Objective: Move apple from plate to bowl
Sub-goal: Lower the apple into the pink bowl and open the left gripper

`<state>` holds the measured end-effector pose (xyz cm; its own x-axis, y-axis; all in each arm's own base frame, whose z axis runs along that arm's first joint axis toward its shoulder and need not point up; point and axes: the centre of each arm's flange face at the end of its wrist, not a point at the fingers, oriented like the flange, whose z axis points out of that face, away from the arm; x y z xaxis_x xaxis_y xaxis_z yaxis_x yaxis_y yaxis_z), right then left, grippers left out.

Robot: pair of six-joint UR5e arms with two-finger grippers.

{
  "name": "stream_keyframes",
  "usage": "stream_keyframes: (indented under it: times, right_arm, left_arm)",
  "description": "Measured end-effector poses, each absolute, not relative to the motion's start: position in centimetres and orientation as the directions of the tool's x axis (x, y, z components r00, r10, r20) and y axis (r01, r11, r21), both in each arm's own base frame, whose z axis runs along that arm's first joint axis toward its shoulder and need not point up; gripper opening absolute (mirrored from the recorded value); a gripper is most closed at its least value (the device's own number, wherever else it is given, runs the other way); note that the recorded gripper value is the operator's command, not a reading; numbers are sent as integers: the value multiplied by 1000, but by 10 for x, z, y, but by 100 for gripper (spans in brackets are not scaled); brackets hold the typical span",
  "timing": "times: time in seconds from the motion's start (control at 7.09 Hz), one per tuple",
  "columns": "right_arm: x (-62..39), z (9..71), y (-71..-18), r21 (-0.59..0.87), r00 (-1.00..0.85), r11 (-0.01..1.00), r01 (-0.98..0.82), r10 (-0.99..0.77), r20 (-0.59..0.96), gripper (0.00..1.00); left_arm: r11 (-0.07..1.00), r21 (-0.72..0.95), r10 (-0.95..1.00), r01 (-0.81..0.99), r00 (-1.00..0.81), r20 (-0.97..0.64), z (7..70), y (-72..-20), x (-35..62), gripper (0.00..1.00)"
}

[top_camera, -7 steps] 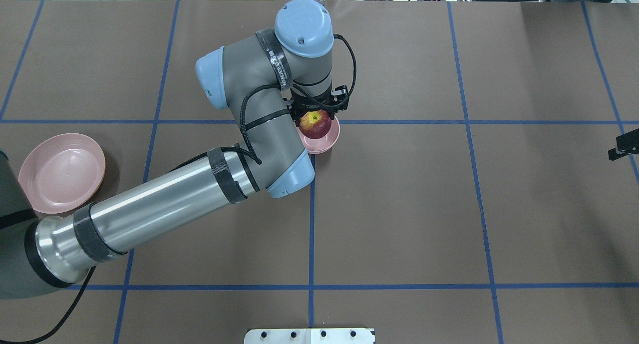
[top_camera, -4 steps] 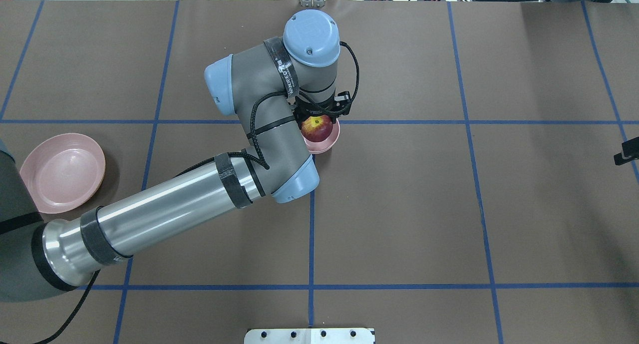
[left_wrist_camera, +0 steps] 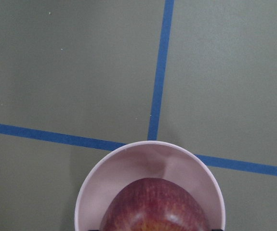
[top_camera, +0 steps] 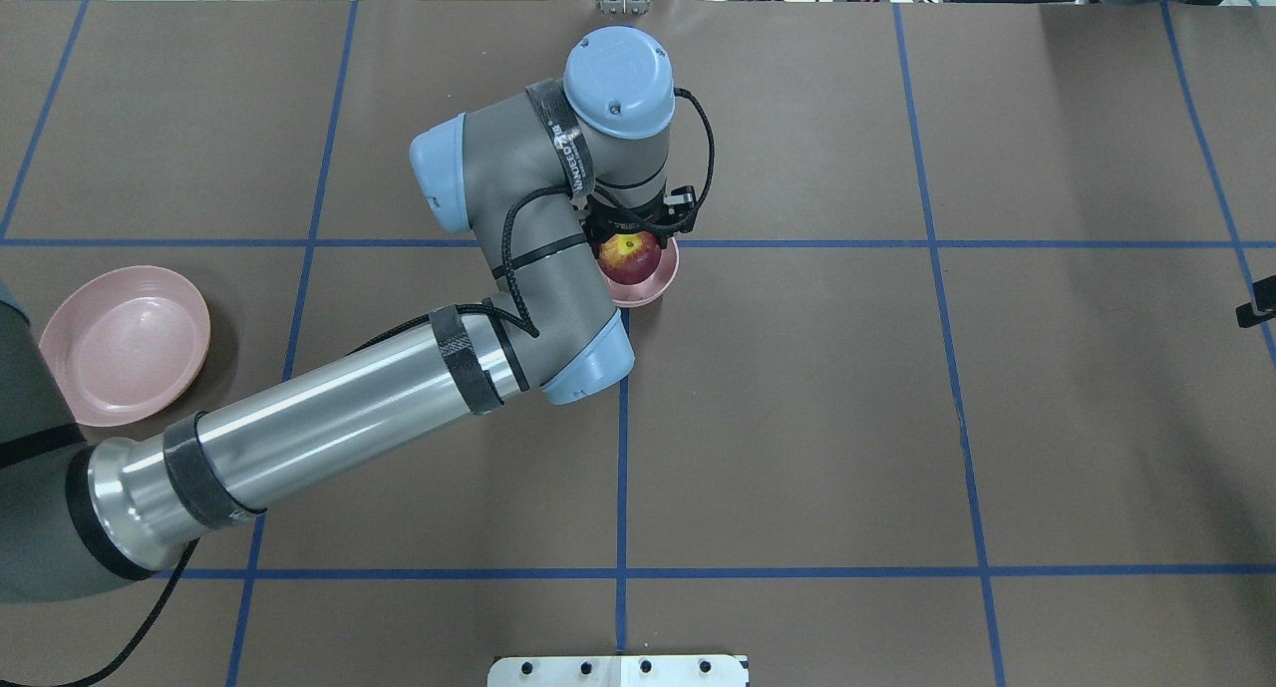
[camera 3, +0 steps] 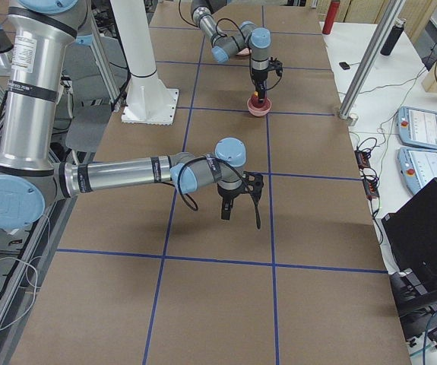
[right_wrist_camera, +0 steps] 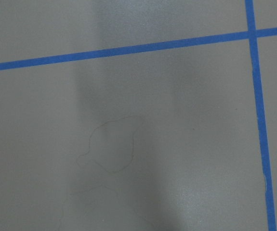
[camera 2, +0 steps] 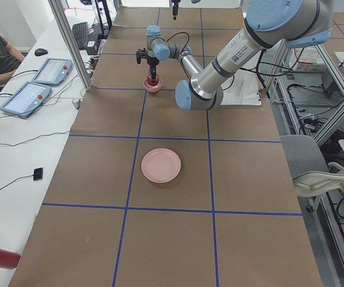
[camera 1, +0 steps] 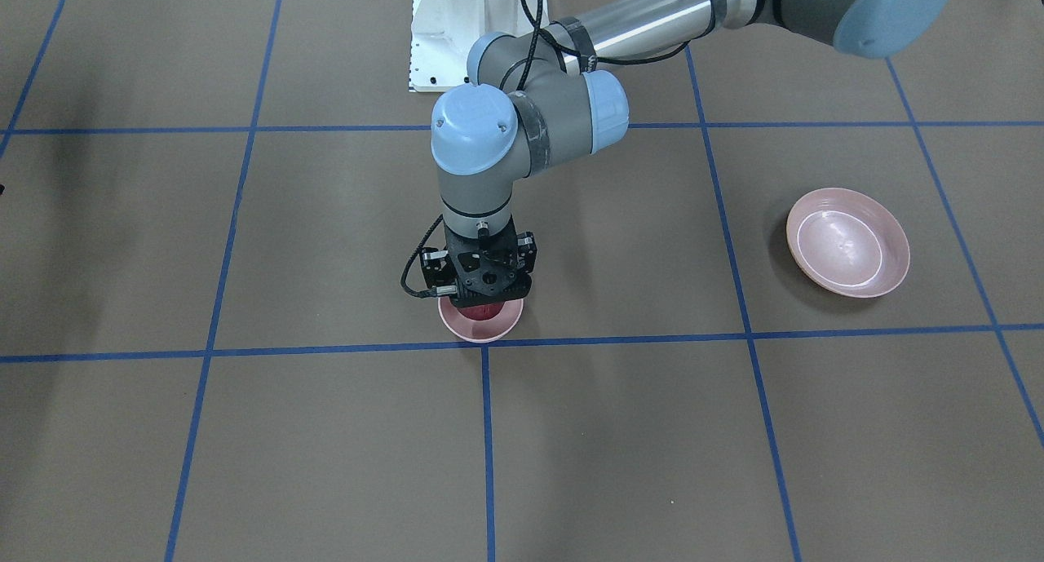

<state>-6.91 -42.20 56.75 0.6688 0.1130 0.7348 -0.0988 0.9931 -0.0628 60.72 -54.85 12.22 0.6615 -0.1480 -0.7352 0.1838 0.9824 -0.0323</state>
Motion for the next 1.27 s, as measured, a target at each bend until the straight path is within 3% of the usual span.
stream_keyframes:
  times: [0.56, 0.71, 0.99, 1.27]
  right_arm:
    - [-69, 572, -422, -64, 672, 994, -94, 110, 732, 100]
    - [-68, 574, -423, -58, 674, 995, -86, 101, 732, 100]
    - [-68, 577, -423, -49, 676, 996, -75, 87, 732, 100]
    - [-68, 576, -425, -42, 675, 996, -72, 80, 733, 100]
  left_arm:
    - [983, -27, -142, 183, 654, -743, 129, -551, 612, 77]
    - [983, -28, -143, 184, 654, -743, 129, -551, 612, 89]
    - [982, -33, -150, 188, 654, -742, 130, -551, 612, 98]
    - [981, -34, -152, 191, 650, -745, 126, -550, 610, 98]
